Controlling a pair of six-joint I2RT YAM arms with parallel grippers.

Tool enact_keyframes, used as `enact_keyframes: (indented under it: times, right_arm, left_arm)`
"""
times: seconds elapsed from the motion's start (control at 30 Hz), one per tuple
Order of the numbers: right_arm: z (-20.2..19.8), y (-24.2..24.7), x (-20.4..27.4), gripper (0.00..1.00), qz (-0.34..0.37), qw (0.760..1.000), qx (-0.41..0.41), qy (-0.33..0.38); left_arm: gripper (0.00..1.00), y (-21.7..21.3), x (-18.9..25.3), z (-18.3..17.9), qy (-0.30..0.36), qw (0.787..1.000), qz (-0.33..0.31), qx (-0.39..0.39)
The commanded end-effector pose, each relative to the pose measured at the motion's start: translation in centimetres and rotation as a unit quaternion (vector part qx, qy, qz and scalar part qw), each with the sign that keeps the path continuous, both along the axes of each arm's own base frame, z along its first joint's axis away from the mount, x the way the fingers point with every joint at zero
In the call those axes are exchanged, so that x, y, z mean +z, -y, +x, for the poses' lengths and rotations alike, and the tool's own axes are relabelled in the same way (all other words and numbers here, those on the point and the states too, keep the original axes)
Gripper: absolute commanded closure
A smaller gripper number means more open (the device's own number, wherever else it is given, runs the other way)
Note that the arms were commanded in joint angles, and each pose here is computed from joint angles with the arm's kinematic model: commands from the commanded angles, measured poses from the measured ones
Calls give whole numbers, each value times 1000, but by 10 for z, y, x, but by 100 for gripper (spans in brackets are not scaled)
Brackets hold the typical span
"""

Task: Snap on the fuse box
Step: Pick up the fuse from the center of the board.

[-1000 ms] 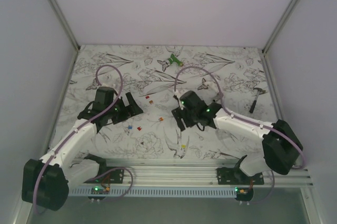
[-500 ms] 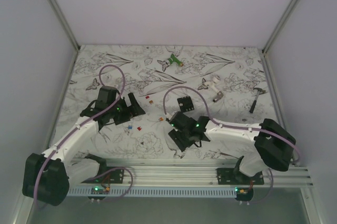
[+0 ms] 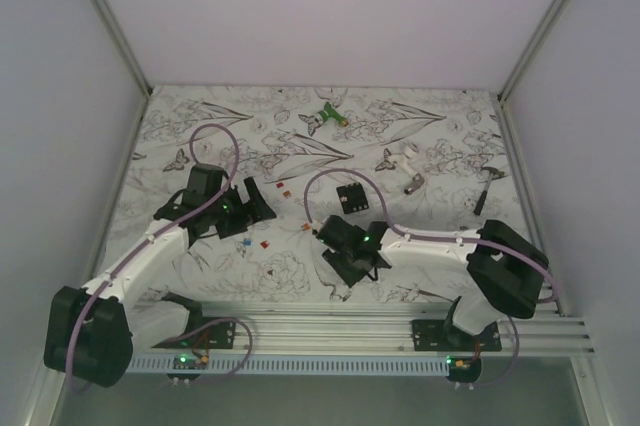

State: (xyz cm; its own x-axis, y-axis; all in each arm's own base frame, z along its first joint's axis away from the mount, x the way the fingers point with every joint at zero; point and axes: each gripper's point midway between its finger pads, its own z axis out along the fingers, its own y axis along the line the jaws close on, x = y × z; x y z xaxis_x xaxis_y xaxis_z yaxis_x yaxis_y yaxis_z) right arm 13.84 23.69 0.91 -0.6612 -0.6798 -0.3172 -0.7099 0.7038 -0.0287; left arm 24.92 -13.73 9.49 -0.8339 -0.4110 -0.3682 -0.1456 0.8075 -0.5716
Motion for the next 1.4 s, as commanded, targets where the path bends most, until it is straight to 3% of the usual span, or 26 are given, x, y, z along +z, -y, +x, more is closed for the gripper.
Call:
enact_keyframes:
  times: [0.0, 0.37, 0.63, 0.77, 0.9, 1.0, 1.13, 1.37]
  right_arm:
    - [9, 8, -10, 58, -42, 999, 10, 16]
    - [59, 19, -5, 64, -81, 995, 33, 50]
    - [89, 45, 4, 63, -105, 992, 21, 62]
    - [93, 39, 19, 61, -74, 995, -10, 70]
    - [87, 13, 37, 54, 3, 998, -32, 52]
    - [83, 4, 46, 49, 36, 998, -13, 49]
    - [82, 4, 43, 43, 24, 997, 55, 48]
    - [80, -5, 26, 44, 13, 989, 147, 25]
  left_arm:
    - [0, 4, 2, -3, -14, 1000, -6, -4]
    - [0, 3, 1, -5, -16, 1000, -4, -4]
    - [0, 1, 3, -6, -15, 1000, -1, -4]
    - [0, 2, 3, -5, -14, 1000, 0, -4]
    - [0, 3, 5, -4, -14, 1000, -4, -8]
    - [0, 3, 5, -4, -13, 1000, -3, -7]
    - [0, 3, 5, -4, -12, 1000, 0, -13]
    - [0, -5, 5, -9, -9, 1000, 20, -10]
